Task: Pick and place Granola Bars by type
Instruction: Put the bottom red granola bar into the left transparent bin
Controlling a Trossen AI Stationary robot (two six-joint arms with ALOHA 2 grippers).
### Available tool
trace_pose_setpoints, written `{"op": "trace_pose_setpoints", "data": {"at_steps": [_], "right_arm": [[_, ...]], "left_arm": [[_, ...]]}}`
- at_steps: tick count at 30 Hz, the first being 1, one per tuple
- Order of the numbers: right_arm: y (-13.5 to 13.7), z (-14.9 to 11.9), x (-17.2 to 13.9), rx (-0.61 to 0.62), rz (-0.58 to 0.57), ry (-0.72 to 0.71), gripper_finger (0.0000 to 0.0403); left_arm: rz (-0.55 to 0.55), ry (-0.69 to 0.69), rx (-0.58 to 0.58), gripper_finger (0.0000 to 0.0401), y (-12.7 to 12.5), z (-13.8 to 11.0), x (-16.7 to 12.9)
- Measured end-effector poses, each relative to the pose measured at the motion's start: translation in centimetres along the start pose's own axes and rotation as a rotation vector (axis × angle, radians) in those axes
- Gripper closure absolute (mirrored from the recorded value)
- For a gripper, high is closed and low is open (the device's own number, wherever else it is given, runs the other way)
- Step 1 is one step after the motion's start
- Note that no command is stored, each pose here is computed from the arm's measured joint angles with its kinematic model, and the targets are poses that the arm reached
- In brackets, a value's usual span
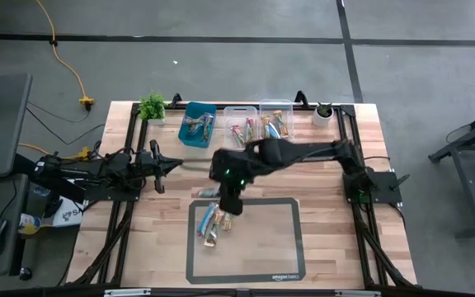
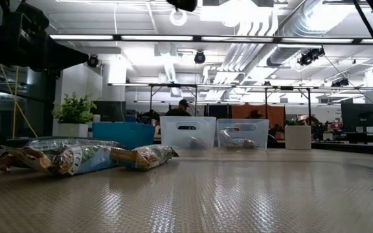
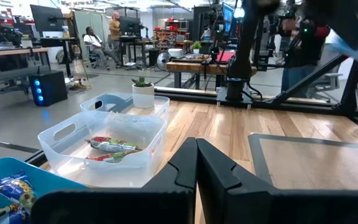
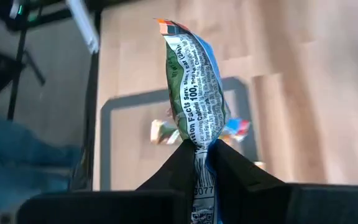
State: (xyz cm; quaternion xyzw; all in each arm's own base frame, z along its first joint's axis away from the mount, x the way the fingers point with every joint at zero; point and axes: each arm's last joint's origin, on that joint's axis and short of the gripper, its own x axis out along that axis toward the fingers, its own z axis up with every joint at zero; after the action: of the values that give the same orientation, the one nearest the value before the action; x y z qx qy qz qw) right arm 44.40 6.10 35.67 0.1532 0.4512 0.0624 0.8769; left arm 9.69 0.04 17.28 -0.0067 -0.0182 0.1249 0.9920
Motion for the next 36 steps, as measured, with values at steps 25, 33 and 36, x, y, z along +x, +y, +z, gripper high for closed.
{"op": "trace_pose_setpoints", "data": {"at_steps": [25, 33, 36], "right_arm": [[-18.4, 1.5, -9.0, 0.678, -0.696, -0.359, 0.0373], [-24.0, -1.8, -2.5, 0.873, -0.529, -0.288, 0.0373], [-25.3, -3.1, -0.7, 0.921, -0.472, -0.293, 0.0373]], "left_arm": [[0.0, 0.0, 0.0, 0.0401, 0.0, 0.0, 0.0], [0.0, 0.0, 0.0, 0.0401, 0.0, 0.0, 0.0], [0.0, 0.0, 0.0, 0.0401, 0.0, 0.0, 0.0]]}}
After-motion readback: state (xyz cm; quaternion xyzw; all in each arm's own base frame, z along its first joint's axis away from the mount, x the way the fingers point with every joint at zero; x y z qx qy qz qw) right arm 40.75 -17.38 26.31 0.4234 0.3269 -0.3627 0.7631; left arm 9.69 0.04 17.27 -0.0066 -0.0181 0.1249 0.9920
